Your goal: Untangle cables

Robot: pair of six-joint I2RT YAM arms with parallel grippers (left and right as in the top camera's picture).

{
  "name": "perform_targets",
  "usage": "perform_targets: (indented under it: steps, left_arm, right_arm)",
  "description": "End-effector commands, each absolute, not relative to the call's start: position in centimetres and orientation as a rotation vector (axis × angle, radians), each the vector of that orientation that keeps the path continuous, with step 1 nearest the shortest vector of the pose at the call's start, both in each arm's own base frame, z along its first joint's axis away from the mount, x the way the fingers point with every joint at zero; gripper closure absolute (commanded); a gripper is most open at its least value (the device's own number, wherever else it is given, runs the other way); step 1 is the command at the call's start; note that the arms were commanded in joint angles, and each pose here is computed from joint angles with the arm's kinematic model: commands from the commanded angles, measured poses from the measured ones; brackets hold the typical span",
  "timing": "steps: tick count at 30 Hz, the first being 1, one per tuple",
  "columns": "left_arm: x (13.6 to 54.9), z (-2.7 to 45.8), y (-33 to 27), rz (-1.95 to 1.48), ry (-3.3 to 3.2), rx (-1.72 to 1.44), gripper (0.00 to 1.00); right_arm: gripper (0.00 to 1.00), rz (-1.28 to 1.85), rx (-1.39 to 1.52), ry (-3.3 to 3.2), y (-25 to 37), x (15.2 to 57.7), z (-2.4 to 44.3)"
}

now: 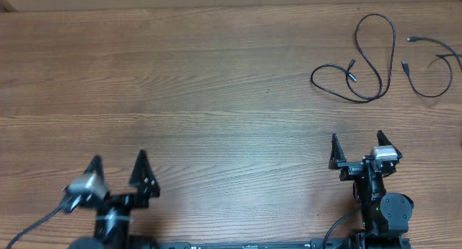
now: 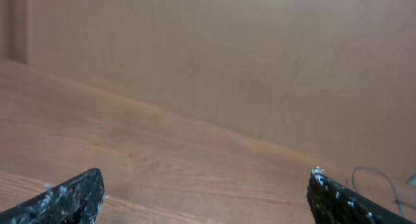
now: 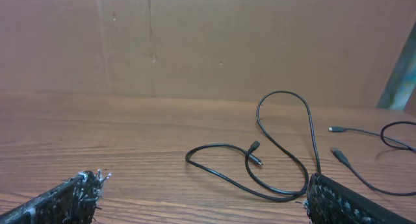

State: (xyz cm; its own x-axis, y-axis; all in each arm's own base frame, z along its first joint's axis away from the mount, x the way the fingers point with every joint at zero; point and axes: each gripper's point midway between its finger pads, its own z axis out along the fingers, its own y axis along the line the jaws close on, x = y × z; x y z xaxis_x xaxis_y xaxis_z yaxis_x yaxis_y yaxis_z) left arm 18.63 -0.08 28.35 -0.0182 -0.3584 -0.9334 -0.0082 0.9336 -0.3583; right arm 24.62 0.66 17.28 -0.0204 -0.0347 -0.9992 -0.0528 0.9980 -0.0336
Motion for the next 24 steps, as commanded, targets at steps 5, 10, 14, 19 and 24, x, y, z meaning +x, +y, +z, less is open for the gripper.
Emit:
perform_targets:
  steps: [5,10,14,19,24]
  left_arm:
    - [22.0,23.9,-1.0,-0.331,1.564,-0.27,0.0]
    - [23.2,21.7,-1.1,-0.332,1.557,-0.268,0.0]
    - [24.0,20.4,-1.2,-0.336,1.532,-0.264,0.01]
    - [24.5,18.5,-1.2,-0.333,1.543,-0.265,0.01]
    - [24.6,16.4,-1.2,-0.324,1.602,-0.274,0.0]
  right_arm:
    - [0.0,0.008,-0.068,1.592,0.6,24.6,17.0]
    - [0.0,0.008,-0.068,1.592,0.6,24.6,17.0]
    - [0.0,0.008,-0.068,1.592,0.6,24.6,17.0]
    - [0.0,0.008,-0.068,1.592,0.6,24.6,17.0]
    - [0.0,0.008,-0.068,1.592,0.6,24.6,17.0]
